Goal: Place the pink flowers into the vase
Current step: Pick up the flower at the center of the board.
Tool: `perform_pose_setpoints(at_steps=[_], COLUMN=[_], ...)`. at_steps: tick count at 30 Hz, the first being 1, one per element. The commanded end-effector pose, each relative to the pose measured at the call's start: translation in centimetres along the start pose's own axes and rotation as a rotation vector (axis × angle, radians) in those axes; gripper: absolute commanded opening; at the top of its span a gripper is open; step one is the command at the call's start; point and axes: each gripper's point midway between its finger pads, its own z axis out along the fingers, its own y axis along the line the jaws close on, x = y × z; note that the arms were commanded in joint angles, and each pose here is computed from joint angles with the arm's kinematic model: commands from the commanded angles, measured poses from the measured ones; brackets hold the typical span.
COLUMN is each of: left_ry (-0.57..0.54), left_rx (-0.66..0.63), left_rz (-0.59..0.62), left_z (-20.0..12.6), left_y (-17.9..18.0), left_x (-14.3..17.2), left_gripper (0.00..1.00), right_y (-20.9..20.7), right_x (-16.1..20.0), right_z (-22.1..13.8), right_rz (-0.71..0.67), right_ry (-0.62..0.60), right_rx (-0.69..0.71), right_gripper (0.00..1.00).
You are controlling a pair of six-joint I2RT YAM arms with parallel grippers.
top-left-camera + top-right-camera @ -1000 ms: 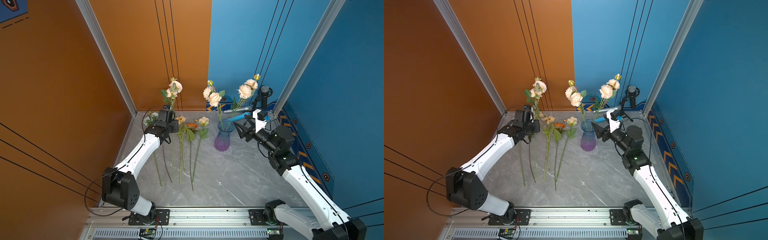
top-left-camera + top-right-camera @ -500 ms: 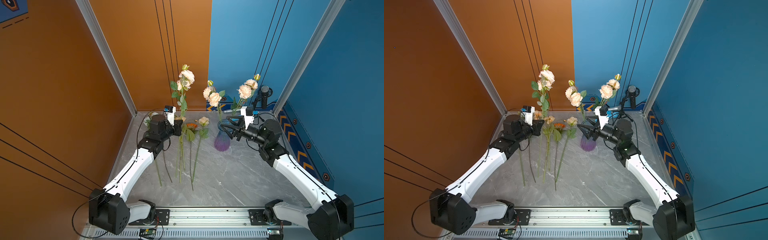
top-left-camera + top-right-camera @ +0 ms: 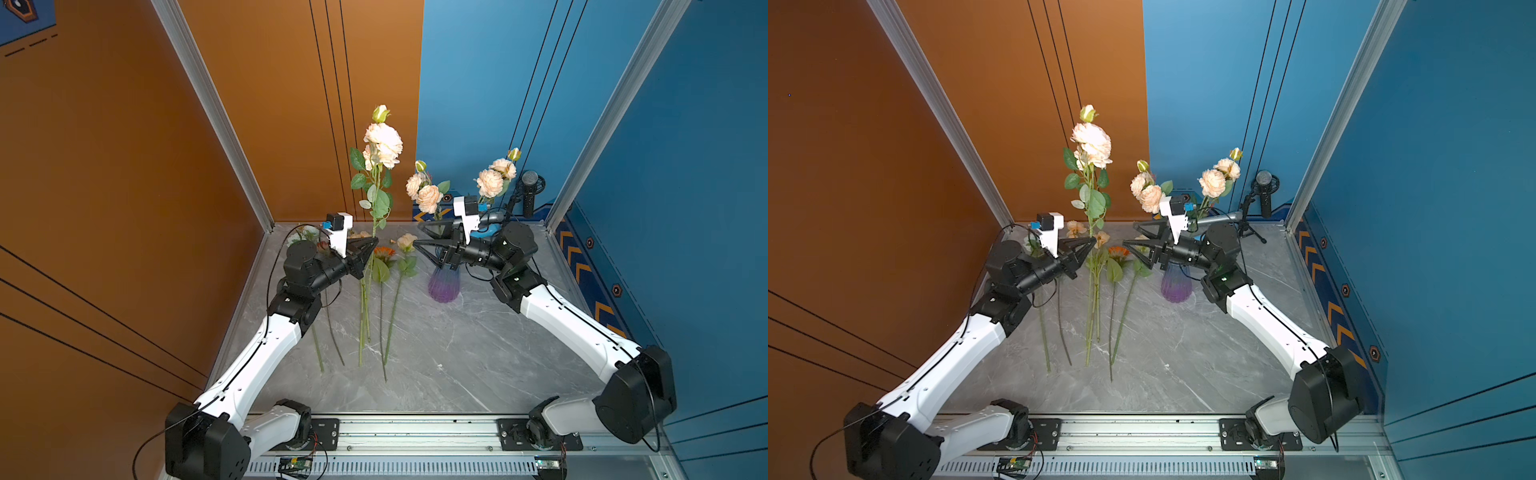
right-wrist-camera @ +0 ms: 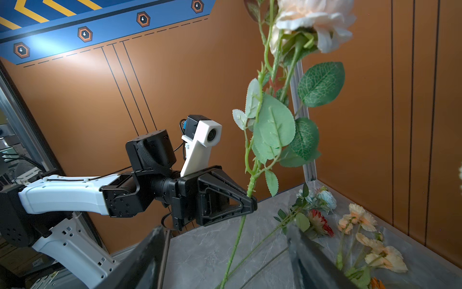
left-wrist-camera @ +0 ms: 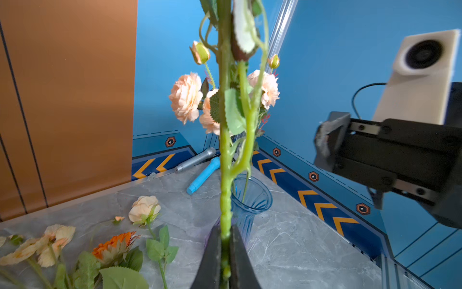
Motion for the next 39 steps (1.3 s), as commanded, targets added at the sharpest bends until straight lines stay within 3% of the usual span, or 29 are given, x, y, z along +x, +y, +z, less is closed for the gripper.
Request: perform_pose_setpoints(at_steps=[1,9,21,34,39], left_ry=[-0.05,-0.063,-0.057,-0.068,-0.058], left_rx=[0.117,0.177,0.232,0.235,0.221], left_rz=[0.006,0.006,0.002,0.012,0.001], left_z=[-0.9,-1.2,-1.0,-1.3,-1.0], left_y=[-3.3,-5.5,-7.2,-7.6,-7.0], left_x=[-1.3,-1.6,-1.7,-2.0,-1.6], left_gripper=[0.07,0.07,0.07,0.11,0.14], right_y=[1.2,2.2,3.1,3.3,3.4], right_x=[-1.1,-0.4,0.0,0.2,0.2], right_z=[1.4,4.6,6.7,6.9,6.7], right_rz=[-0.011,0.016,0.024,0.033,0.029], right_ry=[-0.015,0.007,0.017,0.04,0.044], right_rx=[-0.074,-0.157,-0.21,-0.229,-0.227], right_gripper=[0.78,0.78,0.75,0.26,0.12])
